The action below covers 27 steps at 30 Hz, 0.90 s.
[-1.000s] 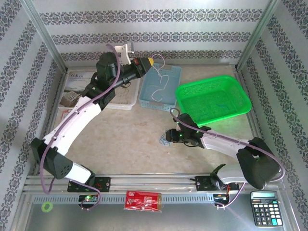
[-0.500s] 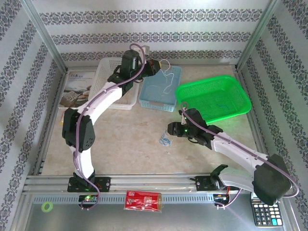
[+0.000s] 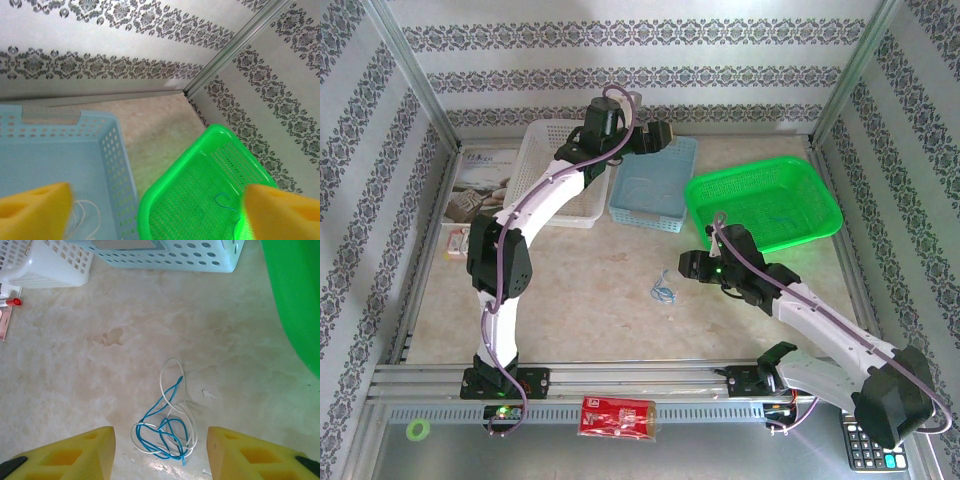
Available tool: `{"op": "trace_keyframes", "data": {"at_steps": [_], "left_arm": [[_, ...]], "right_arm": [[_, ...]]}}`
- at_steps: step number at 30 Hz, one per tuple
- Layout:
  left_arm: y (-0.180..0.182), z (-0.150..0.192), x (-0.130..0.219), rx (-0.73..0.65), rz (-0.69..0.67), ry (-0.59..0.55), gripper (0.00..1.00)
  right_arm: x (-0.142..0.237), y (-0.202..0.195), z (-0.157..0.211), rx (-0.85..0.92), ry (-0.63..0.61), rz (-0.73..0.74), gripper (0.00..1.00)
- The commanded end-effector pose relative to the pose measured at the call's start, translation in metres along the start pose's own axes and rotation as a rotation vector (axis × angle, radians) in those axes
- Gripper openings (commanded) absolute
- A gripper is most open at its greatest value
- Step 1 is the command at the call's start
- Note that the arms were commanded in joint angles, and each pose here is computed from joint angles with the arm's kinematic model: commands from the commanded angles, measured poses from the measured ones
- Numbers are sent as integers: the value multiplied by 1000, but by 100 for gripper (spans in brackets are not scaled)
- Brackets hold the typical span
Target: Untangle the cables
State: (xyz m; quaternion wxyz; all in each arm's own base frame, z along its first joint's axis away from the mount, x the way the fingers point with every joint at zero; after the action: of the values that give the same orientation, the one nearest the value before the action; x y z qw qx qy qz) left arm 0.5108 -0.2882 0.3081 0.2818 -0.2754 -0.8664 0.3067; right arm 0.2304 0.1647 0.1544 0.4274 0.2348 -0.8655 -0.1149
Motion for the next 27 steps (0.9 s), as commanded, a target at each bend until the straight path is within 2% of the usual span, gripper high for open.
{"op": "trace_keyframes", "data": {"at_steps": [1, 6, 12, 20, 27], "left_arm": [[-29, -14, 39, -48, 43, -30, 100], [-31, -3, 70, -38, 53, -41, 100], [-12, 32, 102, 15, 12, -14, 100], [38, 107, 142, 199, -73, 51, 100], [67, 153, 182, 295, -136, 58, 100]], "right_arm": [[-4, -7, 5, -9, 28, 21, 52], [-13, -8, 10, 2, 62, 22, 51], [-29, -2, 23, 44, 132, 3, 50], [-43, 10, 51, 139, 242, -16, 46], [-42, 21, 76, 205, 317, -30, 36]]}}
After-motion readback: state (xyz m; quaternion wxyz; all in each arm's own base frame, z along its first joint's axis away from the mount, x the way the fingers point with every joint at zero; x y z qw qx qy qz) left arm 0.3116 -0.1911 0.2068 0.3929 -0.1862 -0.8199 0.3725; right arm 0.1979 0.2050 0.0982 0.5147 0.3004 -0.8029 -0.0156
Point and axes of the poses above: each hand's point on the last joint's axis, 136 mm out from that joint toward the fingers, its own x axis back along the fingers, its own y axis along the line the jaws close on, z = x × y, the point moved 3 cm from there along x, back along the fingers, and after that the axes turned 12 degrees about x, right-handed, at the moved point
